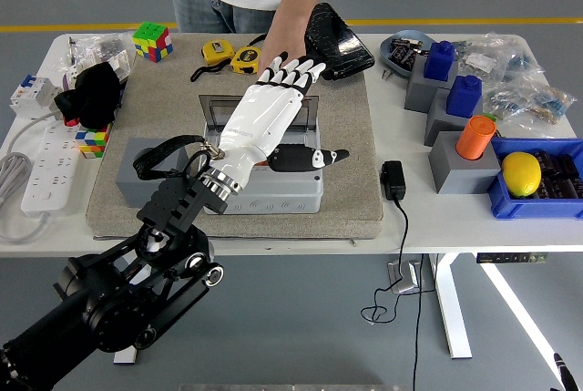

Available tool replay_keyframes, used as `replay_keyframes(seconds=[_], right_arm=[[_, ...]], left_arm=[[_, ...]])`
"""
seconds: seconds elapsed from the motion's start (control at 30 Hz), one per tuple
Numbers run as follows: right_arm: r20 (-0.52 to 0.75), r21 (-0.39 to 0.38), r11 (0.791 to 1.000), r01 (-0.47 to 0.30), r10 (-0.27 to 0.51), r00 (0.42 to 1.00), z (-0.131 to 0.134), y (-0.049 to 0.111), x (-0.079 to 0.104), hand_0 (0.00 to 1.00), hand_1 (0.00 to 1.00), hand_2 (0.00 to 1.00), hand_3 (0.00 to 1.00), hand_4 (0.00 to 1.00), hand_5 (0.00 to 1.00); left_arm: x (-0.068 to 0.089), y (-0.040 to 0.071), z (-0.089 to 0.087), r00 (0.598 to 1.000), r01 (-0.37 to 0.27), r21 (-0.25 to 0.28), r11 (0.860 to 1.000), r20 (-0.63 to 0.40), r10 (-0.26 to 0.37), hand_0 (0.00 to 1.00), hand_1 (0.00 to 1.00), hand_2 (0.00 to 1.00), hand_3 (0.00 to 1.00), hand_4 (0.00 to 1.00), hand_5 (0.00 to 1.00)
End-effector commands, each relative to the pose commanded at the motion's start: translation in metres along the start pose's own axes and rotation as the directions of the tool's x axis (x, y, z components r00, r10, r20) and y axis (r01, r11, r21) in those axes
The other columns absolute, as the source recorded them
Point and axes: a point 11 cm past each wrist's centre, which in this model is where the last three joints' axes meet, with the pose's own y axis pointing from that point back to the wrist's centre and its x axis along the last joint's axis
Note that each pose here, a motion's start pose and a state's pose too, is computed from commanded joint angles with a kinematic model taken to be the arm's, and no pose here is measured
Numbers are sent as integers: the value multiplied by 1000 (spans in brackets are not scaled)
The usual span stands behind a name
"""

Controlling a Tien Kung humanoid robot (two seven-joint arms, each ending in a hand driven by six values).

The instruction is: Fetch the battery,place it into the box,close the lid of the box

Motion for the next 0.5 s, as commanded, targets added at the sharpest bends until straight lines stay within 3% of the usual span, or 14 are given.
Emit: replay_keyframes(seconds=[0.07,0.1,0.27,0.3,0.5], right_arm=[[-1,0,1000,0,0,1000,0,0,0,823,768,749,794,998,998],[-2,0,1000,0,0,1000,0,0,0,822,768,749,794,998,998],[-3,0,1000,-2,2,1000,0,0,0,822,768,749,794,998,998],[-4,-1,1000,-2,2,1000,0,0,1,823,768,749,794,998,998],[-4,-5,1000,-5,4,1000,1,0,2,822,768,748,794,998,998]], left_arm=[[2,0,-1,1000,-5,1,1000,1,5,998,998,994,952,990,538],[3,-1,-2,1000,-9,1,1000,2,9,998,998,998,982,998,691],[8,-2,-9,999,-36,-29,999,10,37,998,998,998,982,998,691],[9,-2,-11,999,-35,-27,999,10,35,998,998,998,986,998,998],[15,-5,-28,1000,-17,45,999,5,17,998,998,998,990,998,998]])
